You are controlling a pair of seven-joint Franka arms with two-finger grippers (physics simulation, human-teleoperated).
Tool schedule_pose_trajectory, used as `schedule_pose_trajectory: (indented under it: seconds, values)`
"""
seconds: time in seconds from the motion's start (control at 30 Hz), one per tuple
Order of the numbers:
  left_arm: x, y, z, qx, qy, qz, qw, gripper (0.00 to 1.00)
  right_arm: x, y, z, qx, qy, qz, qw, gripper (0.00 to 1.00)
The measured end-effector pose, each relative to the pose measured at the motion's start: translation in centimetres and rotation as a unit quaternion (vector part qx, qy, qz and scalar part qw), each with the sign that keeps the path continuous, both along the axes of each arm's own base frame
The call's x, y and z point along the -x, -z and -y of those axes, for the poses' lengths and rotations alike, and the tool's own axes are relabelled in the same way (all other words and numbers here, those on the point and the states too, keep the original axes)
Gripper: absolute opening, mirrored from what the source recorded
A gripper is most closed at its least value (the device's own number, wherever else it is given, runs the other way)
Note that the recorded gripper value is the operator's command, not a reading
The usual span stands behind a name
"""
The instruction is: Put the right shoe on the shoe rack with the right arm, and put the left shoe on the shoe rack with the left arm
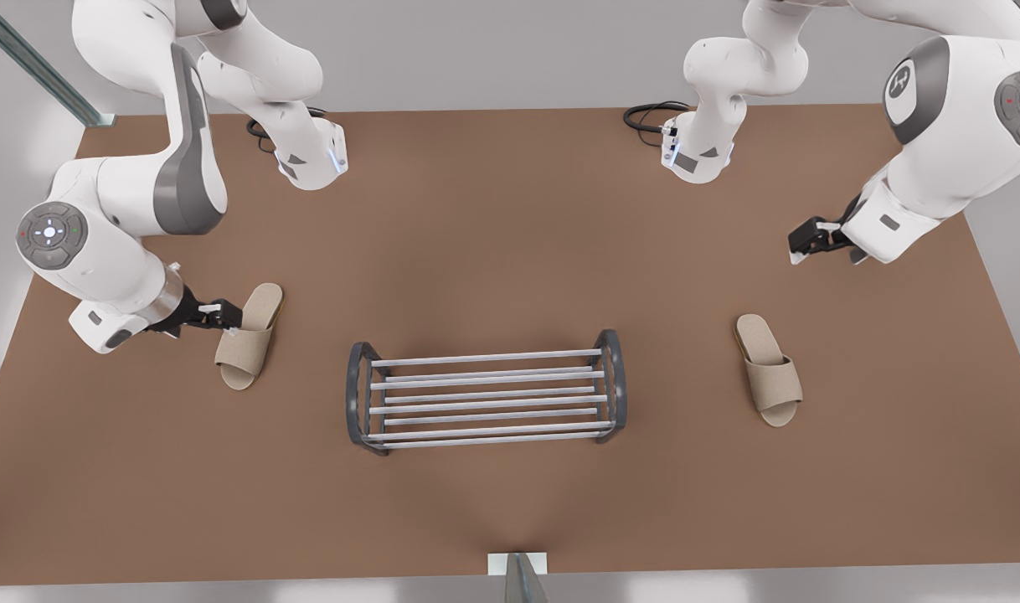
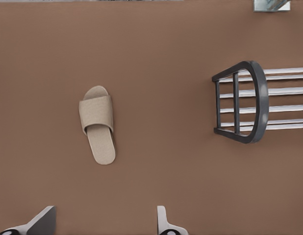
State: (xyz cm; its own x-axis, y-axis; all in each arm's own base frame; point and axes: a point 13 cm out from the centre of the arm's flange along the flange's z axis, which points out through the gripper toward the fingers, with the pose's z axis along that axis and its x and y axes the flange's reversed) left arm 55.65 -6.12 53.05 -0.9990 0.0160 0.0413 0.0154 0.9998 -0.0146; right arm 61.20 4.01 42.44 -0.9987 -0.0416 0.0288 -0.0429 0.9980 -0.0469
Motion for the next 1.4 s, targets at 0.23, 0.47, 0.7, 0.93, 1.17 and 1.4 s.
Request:
schedule_pose_trajectory:
  seconds: [0.23,0.47,0.7,0.93,1.17,1.4]
  values:
    - [9.7,12.7,22.8,-0.306,0.258,-0.124,0.908,1.00,-0.1,7.5,1.6,-0.002,0.015,-0.070,0.997,1.00]
    - [24.3,28.3,19.6,-0.653,0.355,-0.068,0.665,1.00,10.7,17.4,6.9,0.004,0.053,-0.122,0.991,1.00]
    - [13.0,35.3,13.4,-0.508,0.212,0.326,0.769,1.00,12.2,26.2,11.5,-0.020,0.066,-0.043,0.997,1.00]
    - [12.2,41.9,4.6,-0.345,0.048,0.462,0.816,1.00,8.8,26.4,14.6,-0.031,0.053,0.058,0.996,1.00]
    - [7.7,45.2,-3.1,-0.232,-0.105,0.501,0.827,1.00,12.5,27.8,16.2,-0.027,0.031,0.062,0.997,1.00]
    - [3.2,47.1,-6.6,-0.176,-0.106,0.495,0.844,1.00,11.8,28.2,18.3,-0.012,-0.002,0.075,0.997,1.00]
